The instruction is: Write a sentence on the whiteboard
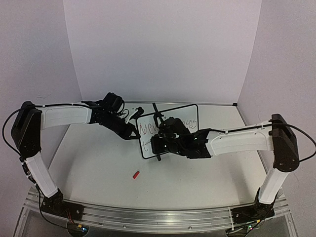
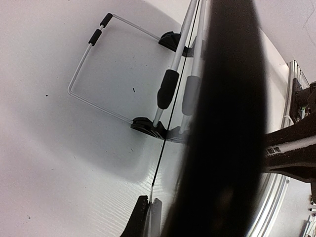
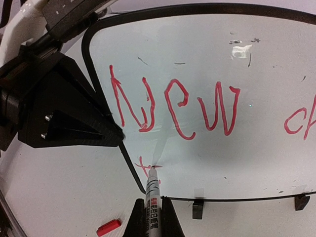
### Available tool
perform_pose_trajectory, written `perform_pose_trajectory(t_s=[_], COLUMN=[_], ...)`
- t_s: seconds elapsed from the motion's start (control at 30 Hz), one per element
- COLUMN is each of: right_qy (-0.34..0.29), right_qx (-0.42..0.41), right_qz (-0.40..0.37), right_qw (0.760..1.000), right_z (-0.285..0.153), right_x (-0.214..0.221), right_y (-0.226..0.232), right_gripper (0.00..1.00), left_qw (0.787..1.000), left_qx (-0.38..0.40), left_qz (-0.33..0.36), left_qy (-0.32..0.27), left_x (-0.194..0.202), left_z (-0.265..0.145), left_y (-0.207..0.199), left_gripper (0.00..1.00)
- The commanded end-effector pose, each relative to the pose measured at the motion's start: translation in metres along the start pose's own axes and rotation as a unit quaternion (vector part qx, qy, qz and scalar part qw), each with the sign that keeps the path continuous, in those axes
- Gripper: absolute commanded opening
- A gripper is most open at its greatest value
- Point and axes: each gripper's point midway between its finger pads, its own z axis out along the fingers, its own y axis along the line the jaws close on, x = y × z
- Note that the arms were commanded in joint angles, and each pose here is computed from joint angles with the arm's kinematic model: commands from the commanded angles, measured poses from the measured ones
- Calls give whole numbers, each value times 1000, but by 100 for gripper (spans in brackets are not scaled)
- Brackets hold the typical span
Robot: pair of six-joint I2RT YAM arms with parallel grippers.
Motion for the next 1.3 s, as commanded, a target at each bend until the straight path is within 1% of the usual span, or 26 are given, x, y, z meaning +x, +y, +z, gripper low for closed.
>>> perform_pose_trajectory(t_s=[0.0, 0.3, 0.8, 1.27], right_qy=[-4, 8, -10, -36], right_qx=[7, 28, 50, 32], right_qz=[5, 7, -5, -3], right_qw=[1000, 1000, 999, 999], right_z=[8, 8, 1, -11], right_x=[-3, 11, -5, -32], right_y=[-1, -13, -18, -7], right_gripper=[0, 0, 0, 0], left_qw=[1000, 1000, 1000, 1000], left_qx=[-1, 0, 1, 0], left_qz=[20, 20, 21, 21], left_qy=[-12, -12, -12, -11], left_x=[-16, -15, -15, -15], left_z=[-12, -12, -12, -11], left_y=[-11, -12, -12, -12], left_gripper=[0, 0, 0, 0])
